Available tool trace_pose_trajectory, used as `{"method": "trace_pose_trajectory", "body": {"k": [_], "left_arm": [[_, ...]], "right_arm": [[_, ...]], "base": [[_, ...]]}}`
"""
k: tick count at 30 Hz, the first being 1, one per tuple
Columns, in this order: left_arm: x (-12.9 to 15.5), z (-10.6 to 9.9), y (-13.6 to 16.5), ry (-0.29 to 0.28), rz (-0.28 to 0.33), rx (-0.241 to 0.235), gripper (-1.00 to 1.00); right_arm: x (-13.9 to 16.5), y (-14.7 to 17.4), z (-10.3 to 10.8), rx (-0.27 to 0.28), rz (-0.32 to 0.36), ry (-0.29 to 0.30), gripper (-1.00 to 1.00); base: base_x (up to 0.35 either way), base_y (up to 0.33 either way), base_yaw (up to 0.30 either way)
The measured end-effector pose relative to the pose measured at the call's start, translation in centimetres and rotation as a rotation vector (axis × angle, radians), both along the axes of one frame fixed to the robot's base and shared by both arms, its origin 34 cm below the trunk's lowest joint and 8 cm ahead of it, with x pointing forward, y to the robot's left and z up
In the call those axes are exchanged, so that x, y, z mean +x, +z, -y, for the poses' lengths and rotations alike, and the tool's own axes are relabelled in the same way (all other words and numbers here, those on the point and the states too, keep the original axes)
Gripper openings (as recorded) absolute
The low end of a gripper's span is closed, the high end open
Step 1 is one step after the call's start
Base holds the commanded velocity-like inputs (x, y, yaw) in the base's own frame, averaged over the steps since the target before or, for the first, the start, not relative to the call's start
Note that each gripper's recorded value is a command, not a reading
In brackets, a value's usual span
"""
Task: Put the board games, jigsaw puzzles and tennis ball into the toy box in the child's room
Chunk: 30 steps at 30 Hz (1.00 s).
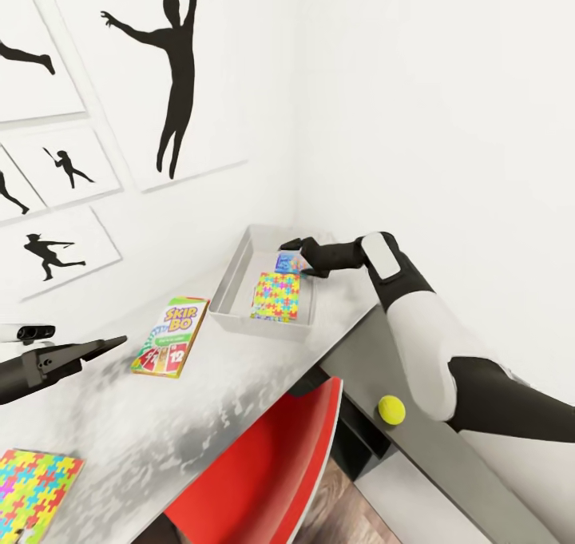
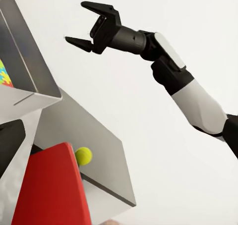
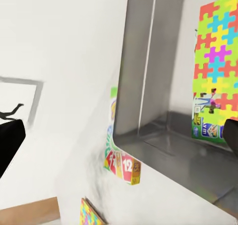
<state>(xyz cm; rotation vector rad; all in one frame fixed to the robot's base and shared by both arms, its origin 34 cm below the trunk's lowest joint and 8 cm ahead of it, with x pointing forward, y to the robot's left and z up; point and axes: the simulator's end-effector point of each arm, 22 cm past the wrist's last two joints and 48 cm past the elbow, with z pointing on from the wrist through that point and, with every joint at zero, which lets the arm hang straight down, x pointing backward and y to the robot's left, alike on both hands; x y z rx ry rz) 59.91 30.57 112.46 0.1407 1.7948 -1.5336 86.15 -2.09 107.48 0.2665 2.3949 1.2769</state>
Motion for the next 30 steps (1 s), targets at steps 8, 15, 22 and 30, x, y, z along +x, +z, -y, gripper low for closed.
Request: {"method": "trace_pose_trajectory", "body": {"k": [8,15,22,30], "left_arm": [[-0.1,-0.1,0.6,0.001,0.012,0.004,1.00],[-0.3,-0.2,1.1,0.001,0.022,0.007,1.00],[-0.4,-0.2,1.5,0.001,0.030,0.006,1.00],[-0.5,-1.2,2.3,0.034,0.049,0.005,1.00]], "right_arm": [[-0.3,1.3,1.4,0.039,0.042,-0.021,1.00],[-0.8,2.2,4.4,0.128,0.070,-0.078,1.00],[-3.1,1.1,9.4,0.197,0.107,-0.140,1.00],[-9.8,-0.4,15.2,0.301,0.190,-0.140,1.00]], "base": [[0.000,0.000,-0.158],[0.000,0.000,-0.188],[0.000,0.000,-0.196],[0.000,0.000,-0.198]]}}
